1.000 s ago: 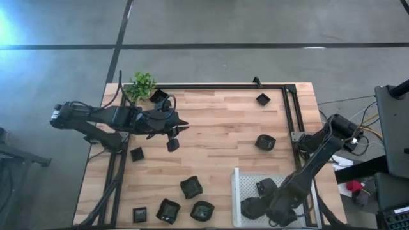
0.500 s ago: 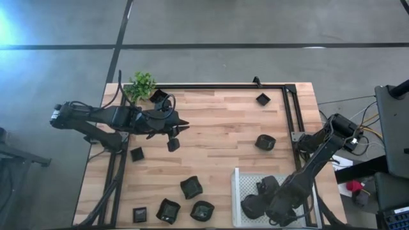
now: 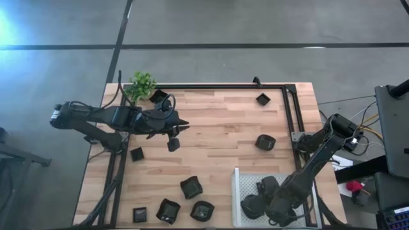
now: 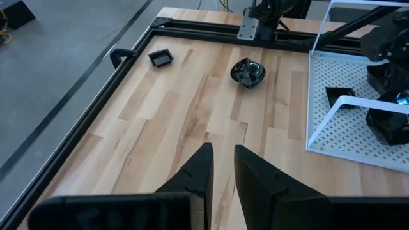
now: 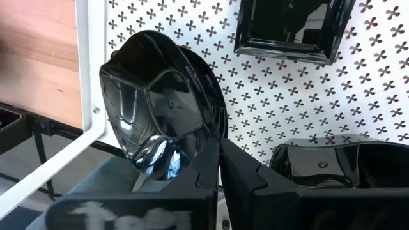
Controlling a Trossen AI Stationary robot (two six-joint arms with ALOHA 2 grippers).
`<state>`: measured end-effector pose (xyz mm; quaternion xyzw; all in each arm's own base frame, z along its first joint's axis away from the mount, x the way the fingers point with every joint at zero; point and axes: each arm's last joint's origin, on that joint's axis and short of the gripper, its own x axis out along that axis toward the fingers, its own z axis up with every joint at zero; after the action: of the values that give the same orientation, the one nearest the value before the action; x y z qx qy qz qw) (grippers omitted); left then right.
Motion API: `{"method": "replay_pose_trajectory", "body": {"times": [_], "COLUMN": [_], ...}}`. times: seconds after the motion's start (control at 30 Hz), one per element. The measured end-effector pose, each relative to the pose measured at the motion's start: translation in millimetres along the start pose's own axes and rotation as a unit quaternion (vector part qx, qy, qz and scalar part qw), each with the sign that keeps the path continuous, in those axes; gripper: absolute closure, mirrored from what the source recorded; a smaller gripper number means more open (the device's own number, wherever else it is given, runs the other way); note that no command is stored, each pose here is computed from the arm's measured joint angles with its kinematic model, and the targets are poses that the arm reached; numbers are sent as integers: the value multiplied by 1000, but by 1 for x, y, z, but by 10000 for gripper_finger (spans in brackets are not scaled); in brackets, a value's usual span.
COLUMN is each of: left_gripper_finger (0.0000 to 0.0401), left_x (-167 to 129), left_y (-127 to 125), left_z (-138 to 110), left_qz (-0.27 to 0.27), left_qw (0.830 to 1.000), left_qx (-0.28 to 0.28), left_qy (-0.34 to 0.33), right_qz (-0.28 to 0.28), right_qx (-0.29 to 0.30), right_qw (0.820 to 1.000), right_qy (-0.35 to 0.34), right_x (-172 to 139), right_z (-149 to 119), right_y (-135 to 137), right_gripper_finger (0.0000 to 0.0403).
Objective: Pick & Place Mini shaped plates
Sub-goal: Stack the leaf shaped plate on top of the other leaf shaped plate on the shelf, then stack the square plate on top of the other square plate on the shelf
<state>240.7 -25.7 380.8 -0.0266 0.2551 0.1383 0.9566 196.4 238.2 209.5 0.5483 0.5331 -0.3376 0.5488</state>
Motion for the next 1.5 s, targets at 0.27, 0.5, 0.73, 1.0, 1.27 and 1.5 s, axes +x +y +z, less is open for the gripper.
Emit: {"method": "replay_pose_trajectory", "body": {"times": [0.27,0.5,0.73,1.0,1.27,1.5], "left_gripper_finger": [343,343,343,343,343,343], "left_x": [0,0,0,0,0,2], "left_y": [0,0,0,0,0,-6], "left_z": [0,0,0,0,-2,-10], "left_qz": [0,0,0,0,-1,-46], "left_qw": [1000,1000,1000,1000,1000,998], "left_qx": [0,0,0,3,7,13], "left_qy": [0,0,0,0,8,35], "right_qz": [6,7,8,25,38,67], "right_qx": [1,0,1,8,8,-36], "right_qw": [1000,1000,1000,999,993,978], "right_qy": [7,8,8,-25,-115,-196], "right_x": [0,0,-5,-30,-62,-82], "right_z": [-1,-1,0,15,44,67], "right_y": [2,1,0,-4,-15,-16], "right_gripper_finger": [359,321,314,338,346,344]}}
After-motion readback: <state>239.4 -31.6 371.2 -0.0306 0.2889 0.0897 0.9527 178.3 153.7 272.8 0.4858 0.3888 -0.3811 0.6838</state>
